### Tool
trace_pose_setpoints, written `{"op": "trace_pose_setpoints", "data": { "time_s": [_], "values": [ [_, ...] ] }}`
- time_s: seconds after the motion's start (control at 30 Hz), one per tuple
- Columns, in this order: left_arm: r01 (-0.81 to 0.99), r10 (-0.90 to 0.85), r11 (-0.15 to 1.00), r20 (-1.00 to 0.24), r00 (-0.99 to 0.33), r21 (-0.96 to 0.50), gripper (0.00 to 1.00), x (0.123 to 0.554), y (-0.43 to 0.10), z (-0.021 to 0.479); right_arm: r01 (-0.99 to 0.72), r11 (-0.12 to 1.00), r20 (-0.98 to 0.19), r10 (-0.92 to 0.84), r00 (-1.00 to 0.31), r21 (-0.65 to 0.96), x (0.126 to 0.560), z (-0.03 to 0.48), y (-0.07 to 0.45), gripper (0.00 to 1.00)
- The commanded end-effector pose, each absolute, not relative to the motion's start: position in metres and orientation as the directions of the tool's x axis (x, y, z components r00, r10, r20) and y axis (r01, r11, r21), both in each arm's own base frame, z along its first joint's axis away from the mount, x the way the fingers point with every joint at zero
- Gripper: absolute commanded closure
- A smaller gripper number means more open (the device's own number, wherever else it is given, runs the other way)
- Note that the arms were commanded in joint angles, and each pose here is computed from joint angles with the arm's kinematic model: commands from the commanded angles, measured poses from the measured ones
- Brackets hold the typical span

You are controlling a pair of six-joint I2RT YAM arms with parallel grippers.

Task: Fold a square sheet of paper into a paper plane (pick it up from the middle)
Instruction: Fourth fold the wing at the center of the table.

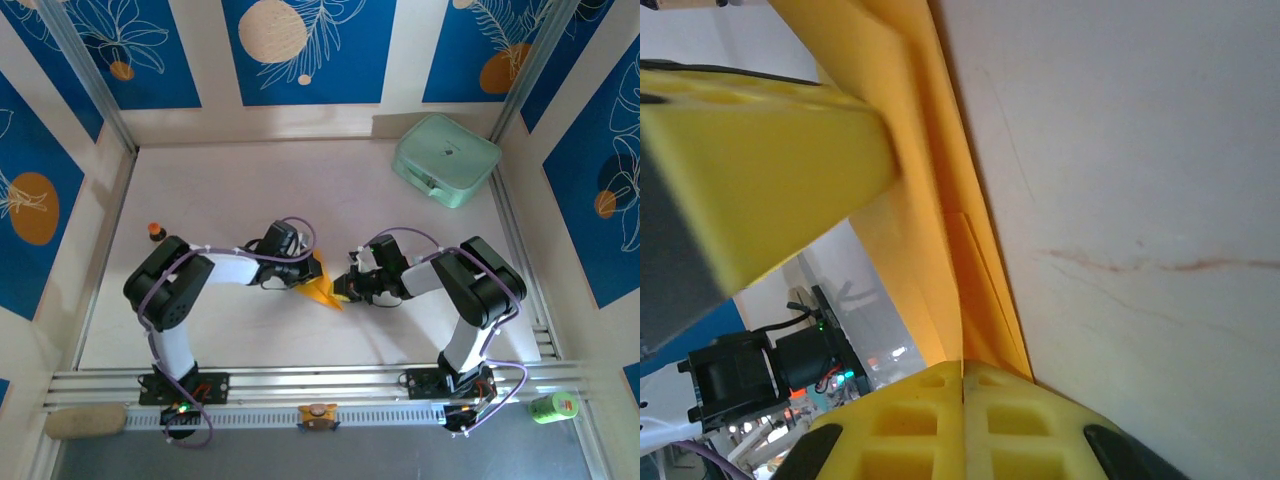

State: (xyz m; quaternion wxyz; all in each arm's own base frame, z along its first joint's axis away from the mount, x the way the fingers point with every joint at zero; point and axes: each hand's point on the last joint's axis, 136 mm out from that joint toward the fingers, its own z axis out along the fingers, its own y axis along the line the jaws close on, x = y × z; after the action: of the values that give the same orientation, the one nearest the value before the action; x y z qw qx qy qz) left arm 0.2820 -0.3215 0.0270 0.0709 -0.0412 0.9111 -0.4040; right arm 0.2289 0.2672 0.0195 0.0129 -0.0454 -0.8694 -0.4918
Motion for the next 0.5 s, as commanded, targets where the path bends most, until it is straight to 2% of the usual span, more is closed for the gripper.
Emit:
{"op": "trace_pose_setpoints", "data": {
  "time_s": [0.0,0.1,0.33,0.47],
  "values": [
    [-0.023,-0.122,0.697,-0.088,-0.989,-0.717,0.93,0.282,-0.320,0.015,0.197,0.561,0.170,0.099,-0.980,0.804,0.213,-0.004,0.254,0.98],
    [-0.033,-0.118,0.711,-0.073,-0.990,-0.702,0.93,0.279,-0.318,0.007,0.195,0.559,0.171,0.095,-0.981,0.806,0.213,-0.002,0.255,0.98],
    [-0.040,-0.110,0.736,-0.060,-0.992,-0.676,0.94,0.275,-0.312,0.000,0.142,0.561,0.131,0.059,-0.990,0.816,0.215,0.015,0.260,0.85],
    [-0.038,-0.106,0.735,-0.060,-0.993,-0.677,0.95,0.276,-0.313,0.000,0.105,0.568,0.105,0.033,-0.994,0.816,0.213,0.024,0.262,0.81]
  ]
}}
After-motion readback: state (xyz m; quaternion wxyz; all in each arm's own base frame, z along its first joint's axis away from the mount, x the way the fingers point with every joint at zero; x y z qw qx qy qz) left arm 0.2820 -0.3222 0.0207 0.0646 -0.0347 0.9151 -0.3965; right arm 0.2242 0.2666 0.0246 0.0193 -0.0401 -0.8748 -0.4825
